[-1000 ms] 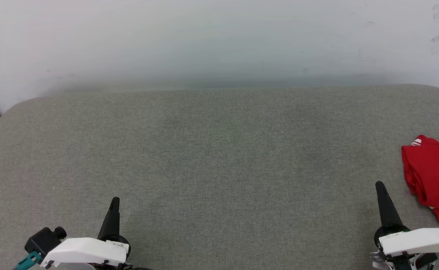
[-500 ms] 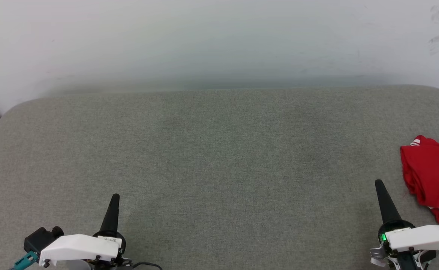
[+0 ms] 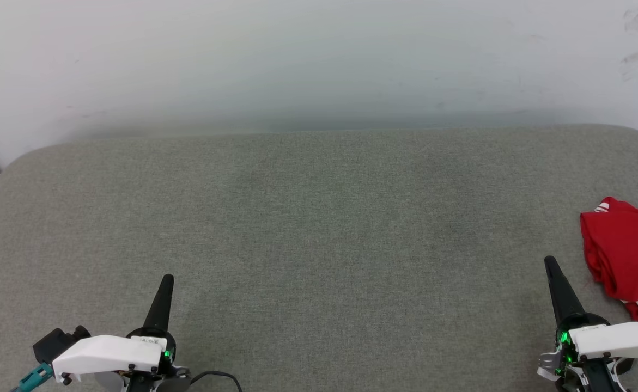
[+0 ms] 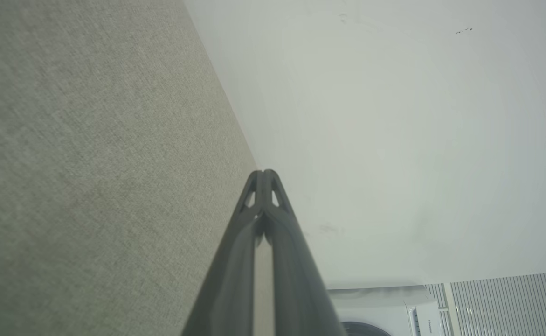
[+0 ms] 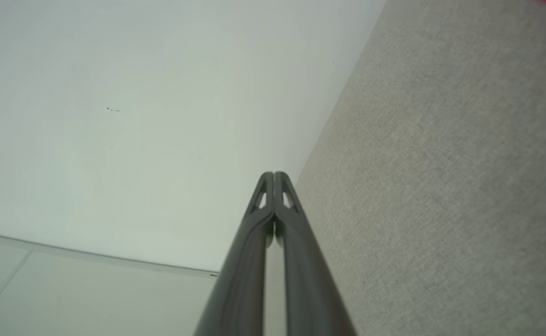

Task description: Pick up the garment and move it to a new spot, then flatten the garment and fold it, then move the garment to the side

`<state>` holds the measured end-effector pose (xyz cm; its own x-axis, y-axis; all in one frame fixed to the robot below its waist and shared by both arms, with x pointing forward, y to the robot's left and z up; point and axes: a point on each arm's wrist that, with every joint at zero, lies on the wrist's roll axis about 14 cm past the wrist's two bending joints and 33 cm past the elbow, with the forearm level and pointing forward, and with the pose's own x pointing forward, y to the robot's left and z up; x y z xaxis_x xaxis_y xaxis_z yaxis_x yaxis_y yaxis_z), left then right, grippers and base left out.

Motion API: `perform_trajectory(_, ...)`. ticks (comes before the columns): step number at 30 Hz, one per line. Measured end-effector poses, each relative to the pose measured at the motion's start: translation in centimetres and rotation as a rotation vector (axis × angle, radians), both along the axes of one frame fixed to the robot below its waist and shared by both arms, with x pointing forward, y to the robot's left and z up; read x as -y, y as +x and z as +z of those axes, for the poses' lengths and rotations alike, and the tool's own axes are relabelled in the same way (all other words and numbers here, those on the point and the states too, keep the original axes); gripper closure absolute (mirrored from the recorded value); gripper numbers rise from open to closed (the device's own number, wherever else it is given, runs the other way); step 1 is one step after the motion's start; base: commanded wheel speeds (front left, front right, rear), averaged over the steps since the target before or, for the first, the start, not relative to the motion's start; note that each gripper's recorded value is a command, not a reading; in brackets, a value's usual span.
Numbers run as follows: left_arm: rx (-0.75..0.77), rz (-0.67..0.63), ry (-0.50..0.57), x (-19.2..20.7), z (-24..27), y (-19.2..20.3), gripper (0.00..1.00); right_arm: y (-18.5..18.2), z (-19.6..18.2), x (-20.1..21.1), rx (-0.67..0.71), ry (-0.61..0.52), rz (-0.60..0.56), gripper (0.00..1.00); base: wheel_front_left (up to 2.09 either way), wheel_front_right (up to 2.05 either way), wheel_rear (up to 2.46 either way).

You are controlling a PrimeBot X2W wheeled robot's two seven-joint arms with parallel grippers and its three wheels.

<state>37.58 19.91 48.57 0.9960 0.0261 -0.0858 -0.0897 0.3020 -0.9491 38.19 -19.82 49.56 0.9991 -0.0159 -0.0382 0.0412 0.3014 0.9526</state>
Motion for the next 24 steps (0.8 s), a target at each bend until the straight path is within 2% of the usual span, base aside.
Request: perform_trajectory(24,0.048,-0.008,-0.200,0.0,1.2,0.8,1.00,0.3,0.4,0.1,0.014,0.197,0.005,1.00,0.00,0.00,0.00)
